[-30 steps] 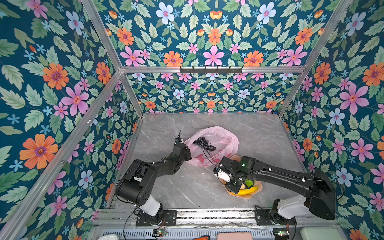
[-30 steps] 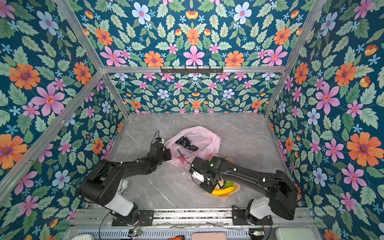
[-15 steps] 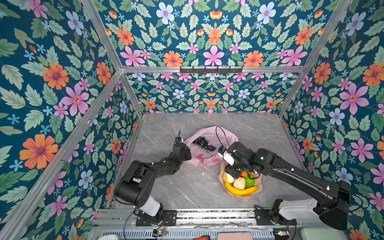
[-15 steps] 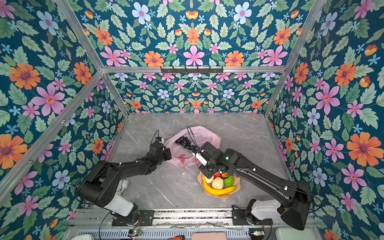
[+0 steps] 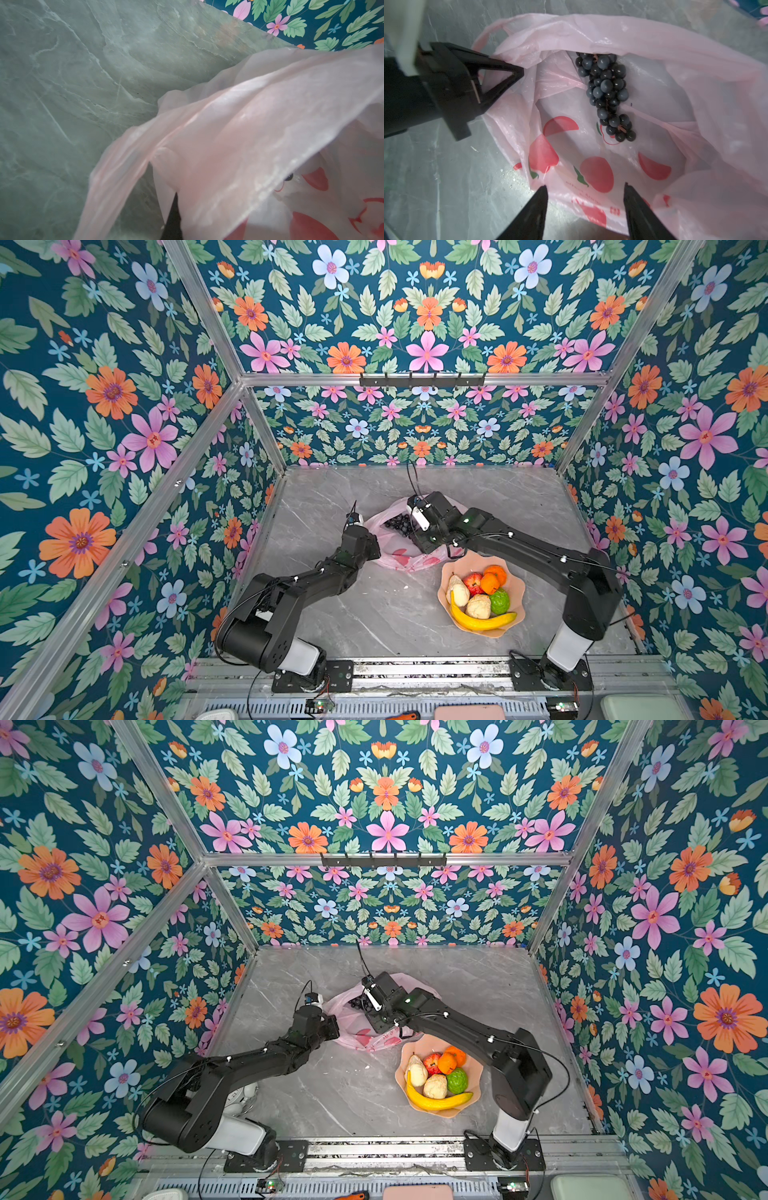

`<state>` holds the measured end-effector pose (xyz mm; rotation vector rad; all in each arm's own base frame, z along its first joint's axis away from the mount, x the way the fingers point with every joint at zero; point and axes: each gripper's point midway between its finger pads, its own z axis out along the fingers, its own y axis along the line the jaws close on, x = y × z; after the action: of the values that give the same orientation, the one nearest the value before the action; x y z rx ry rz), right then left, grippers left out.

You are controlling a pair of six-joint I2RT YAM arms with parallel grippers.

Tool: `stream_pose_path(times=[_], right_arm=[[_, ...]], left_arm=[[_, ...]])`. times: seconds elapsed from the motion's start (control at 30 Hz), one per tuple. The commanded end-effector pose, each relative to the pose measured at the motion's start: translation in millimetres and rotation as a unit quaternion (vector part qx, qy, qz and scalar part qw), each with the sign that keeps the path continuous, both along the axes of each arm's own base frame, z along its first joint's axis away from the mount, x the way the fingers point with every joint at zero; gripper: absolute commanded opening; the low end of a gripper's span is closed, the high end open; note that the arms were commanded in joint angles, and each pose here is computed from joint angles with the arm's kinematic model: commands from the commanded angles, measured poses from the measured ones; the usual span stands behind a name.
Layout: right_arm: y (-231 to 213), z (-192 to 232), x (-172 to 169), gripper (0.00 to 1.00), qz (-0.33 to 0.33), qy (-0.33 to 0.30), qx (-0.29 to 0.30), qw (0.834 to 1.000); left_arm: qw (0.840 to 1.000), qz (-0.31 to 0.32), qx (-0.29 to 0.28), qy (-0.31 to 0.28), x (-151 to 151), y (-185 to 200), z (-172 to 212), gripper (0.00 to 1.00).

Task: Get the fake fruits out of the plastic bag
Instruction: 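Lower the right gripper into the bag while the left gripper lifts the rim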

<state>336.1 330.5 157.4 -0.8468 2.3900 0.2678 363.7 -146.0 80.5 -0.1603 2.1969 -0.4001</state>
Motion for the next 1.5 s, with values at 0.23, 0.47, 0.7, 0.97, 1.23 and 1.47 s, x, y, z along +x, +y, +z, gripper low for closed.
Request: stream_pose_path(times=[0.23,0.47,0.7,0.97,1.23,1.47], right_arm=[[34,-13,65,0.58,-0.034,0.027,0.083,0.996],[33,-29,102,0.52,-0.064,0.081,0.123,0.987],[35,-44,132,0.40,-0.081,0.124,0.150,0.978],[19,-57,167,0.37,-0.149,0.128,0.165,0.966],[6,-62,193,0.37,-0.202,0.117,0.185,0.955],[2,-63,215,0.32,-0.248,0.106,0.208,0.940]], left_arm=[[1.000,-0.021,0.004,0.009,3,-7,-6,0.00],[0.999,-0.034,-0.002,0.028,17,-20,-7,0.00],[0.998,-0.034,0.018,0.056,40,-28,-13,0.00],[0.995,-0.038,0.050,0.073,73,-34,-21,0.00],[0.994,-0.055,0.056,0.080,95,-49,-25,0.00],[0.992,-0.070,0.055,0.087,93,-55,-33,0.00]])
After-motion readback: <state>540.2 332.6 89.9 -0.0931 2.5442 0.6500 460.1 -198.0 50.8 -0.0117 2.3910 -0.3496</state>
